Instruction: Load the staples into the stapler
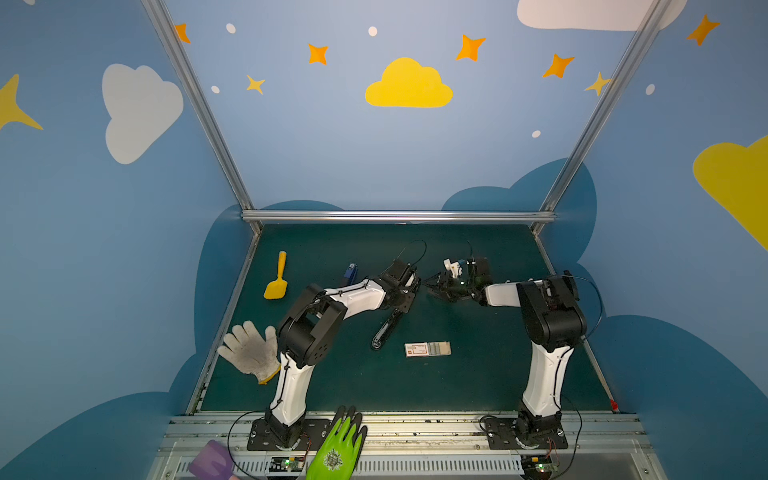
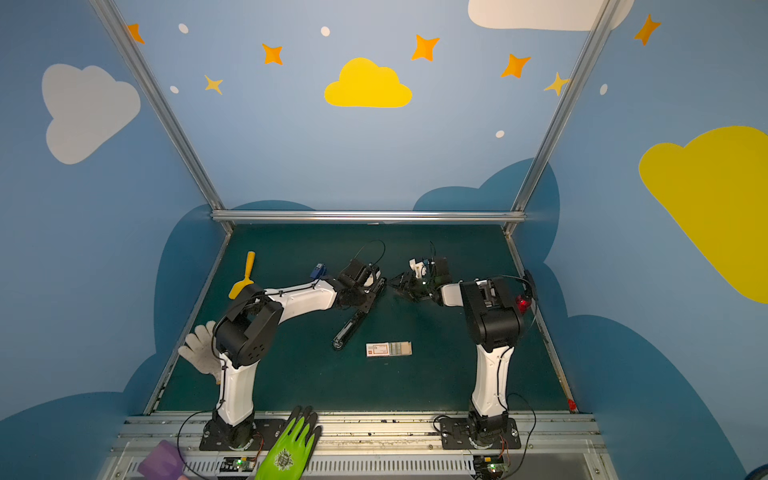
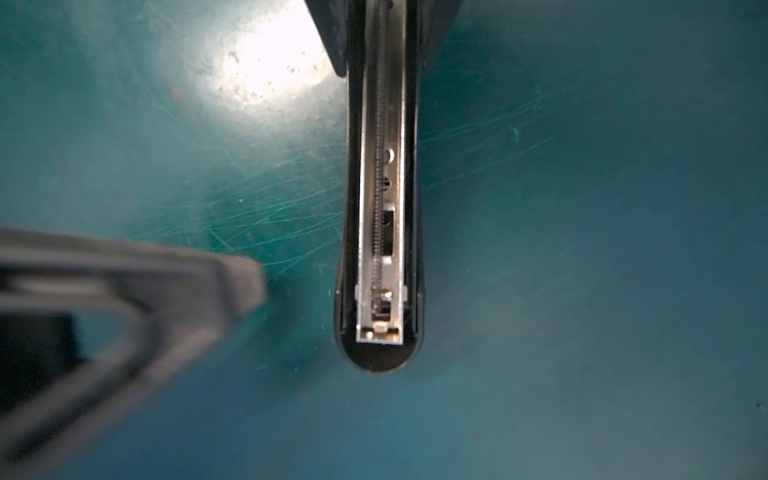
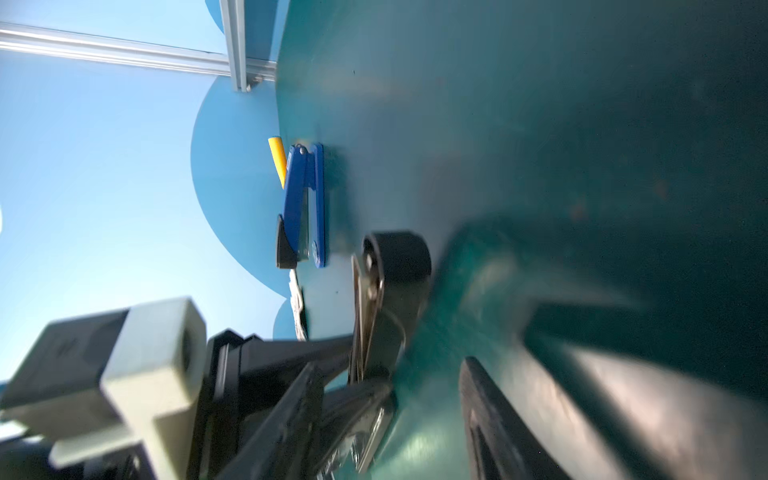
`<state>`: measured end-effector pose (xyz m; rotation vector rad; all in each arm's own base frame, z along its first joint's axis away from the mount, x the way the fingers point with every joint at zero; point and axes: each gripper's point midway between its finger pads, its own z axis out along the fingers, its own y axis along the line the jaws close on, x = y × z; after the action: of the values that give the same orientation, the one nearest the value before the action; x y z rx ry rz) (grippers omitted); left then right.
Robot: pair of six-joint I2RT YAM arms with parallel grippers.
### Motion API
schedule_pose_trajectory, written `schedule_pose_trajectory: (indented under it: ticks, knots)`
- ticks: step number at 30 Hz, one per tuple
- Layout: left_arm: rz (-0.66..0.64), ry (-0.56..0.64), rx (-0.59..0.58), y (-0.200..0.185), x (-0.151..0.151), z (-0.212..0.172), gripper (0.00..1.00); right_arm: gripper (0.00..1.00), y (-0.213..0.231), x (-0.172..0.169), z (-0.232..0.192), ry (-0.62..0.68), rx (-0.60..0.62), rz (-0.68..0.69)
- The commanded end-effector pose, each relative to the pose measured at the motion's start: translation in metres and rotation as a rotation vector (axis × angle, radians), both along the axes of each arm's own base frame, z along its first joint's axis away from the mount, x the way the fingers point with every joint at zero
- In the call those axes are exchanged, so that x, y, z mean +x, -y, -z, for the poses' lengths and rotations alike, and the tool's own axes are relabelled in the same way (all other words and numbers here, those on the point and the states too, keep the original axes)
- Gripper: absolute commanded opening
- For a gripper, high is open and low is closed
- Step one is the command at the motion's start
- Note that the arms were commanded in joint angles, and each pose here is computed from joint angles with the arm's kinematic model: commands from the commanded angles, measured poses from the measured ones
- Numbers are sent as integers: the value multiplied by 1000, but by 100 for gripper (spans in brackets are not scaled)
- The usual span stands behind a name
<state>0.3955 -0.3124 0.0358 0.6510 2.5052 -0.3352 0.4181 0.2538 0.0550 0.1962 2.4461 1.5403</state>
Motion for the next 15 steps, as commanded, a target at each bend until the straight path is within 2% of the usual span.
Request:
schedule_pose_trajectory:
  ticks: [1,8,11,15]
  knots:
    - [6,50,-57,11,4,-20,4,53,-13,13,-7,17,57,-6]
    - [21,47,-75,16,-2,-19,4,52,-24,22,7,4,76,-13]
    - [28,38,-72,18,-3,-16,4,46,-28,25,9,-1,93,-19]
    - [29,36,-68,18,-3,-14,4,35,-32,27,11,2,104,-29]
